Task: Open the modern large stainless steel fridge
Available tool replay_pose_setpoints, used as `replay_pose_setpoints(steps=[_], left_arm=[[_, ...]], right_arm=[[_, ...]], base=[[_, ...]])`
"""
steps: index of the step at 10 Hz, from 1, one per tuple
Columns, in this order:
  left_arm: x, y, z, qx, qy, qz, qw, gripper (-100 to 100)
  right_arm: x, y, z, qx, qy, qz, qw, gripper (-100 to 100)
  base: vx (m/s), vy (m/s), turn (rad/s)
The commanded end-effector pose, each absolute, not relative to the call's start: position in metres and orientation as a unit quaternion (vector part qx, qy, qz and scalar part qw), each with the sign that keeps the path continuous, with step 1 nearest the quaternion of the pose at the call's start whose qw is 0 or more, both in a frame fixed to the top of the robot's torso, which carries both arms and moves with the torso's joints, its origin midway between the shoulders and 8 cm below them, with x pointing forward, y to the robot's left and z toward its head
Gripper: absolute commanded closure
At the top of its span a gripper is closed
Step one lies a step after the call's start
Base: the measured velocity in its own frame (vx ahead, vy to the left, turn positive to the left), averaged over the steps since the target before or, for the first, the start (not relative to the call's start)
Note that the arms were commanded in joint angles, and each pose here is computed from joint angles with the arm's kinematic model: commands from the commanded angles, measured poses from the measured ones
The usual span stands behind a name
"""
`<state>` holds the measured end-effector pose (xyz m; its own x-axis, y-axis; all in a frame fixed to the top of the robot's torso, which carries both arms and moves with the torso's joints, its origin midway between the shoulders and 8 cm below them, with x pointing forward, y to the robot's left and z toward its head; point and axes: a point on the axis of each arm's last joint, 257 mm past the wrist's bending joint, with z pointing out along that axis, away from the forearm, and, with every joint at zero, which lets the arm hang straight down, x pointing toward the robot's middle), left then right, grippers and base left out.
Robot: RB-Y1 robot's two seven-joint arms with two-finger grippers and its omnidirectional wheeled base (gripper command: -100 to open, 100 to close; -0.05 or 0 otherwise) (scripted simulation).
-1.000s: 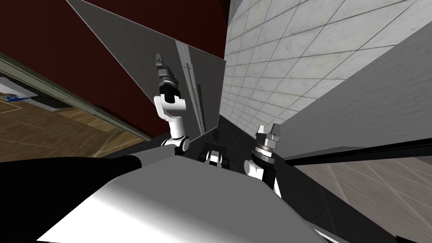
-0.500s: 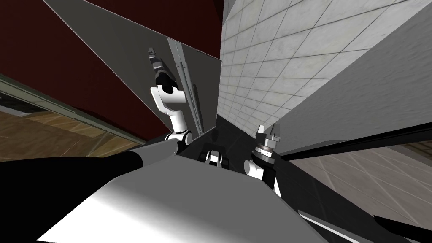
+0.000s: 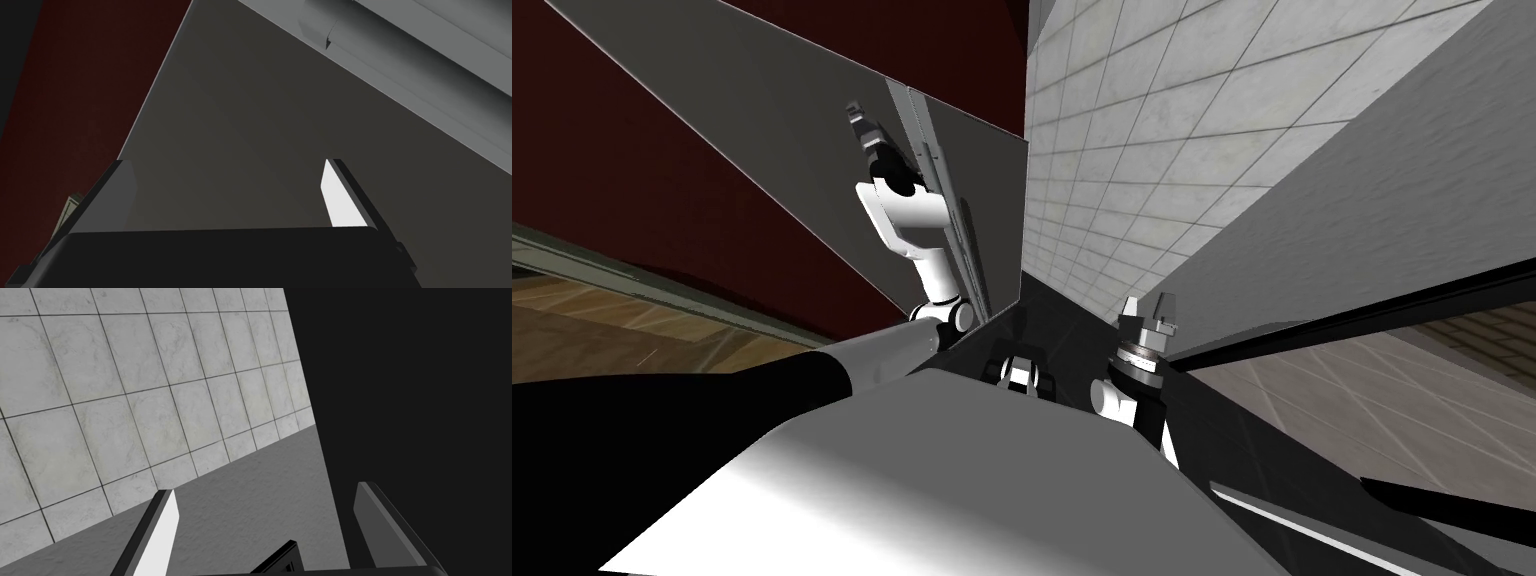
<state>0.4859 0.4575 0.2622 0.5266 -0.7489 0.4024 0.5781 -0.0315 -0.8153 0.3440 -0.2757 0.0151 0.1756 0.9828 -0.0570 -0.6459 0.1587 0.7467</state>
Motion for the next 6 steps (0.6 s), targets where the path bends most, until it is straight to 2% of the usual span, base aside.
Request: replay_pose_setpoints(steps=[1,6], left_arm=[[0.486,0.465,0.267,-0.559,0.058,-0.479,0.674,-100],[0.484,0.481,0.27,-0.613,0.011,-0.471,0.634,-100]], right_arm=[[0.344,-0.276,0.015,0.298,0.283,0.576,0.707,0],[0.344,-0.276,0.015,0.298,0.283,0.576,0.707,0]], base=[[0.032,0.015,-0.061],[0.036,0.016,-0.09]])
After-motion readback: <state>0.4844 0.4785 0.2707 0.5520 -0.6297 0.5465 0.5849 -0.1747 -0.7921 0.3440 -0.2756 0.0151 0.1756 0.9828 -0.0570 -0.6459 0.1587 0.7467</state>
